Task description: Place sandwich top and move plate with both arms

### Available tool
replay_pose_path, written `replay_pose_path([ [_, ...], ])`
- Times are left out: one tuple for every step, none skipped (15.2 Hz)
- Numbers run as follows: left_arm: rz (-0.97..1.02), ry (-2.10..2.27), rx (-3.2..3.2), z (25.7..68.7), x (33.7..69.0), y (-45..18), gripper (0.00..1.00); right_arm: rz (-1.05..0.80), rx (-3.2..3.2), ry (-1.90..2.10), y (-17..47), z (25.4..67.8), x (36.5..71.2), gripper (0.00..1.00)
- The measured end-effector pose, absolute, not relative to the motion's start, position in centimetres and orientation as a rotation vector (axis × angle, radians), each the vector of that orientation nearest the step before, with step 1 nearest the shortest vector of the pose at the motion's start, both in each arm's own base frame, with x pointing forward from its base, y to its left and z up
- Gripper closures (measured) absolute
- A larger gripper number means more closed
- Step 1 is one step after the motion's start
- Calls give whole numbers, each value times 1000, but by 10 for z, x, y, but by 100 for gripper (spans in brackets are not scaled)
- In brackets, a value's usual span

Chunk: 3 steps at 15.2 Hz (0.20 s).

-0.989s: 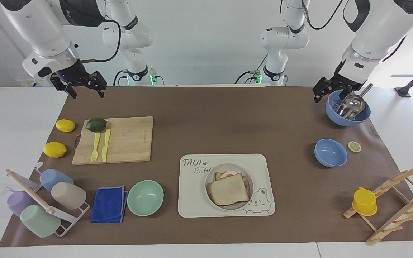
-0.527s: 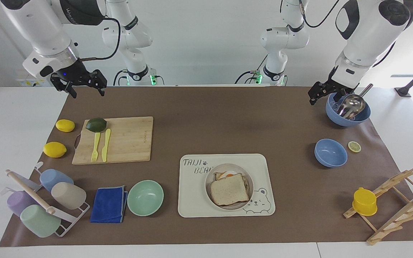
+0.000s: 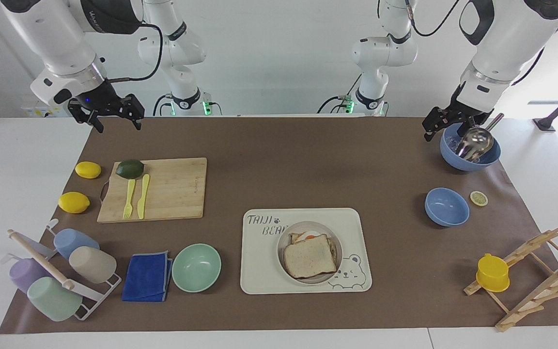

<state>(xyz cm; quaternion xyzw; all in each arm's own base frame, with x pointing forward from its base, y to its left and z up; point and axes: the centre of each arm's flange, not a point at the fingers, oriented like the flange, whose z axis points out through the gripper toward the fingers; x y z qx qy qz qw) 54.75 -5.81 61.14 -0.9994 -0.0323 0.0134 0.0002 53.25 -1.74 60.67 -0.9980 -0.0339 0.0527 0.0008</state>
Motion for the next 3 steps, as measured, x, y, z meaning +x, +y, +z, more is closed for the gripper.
replay_pose_path([
  [42, -99, -3140, 611, 548, -57, 0, 166, -3134, -106, -17, 607, 533, 0],
  [42, -94, -3140, 611, 548, -57, 0, 166, -3134, -106, -17, 607, 533, 0],
  [42, -90, -3140, 611, 548, -57, 0, 166, -3134, -106, -17, 607, 533, 0],
])
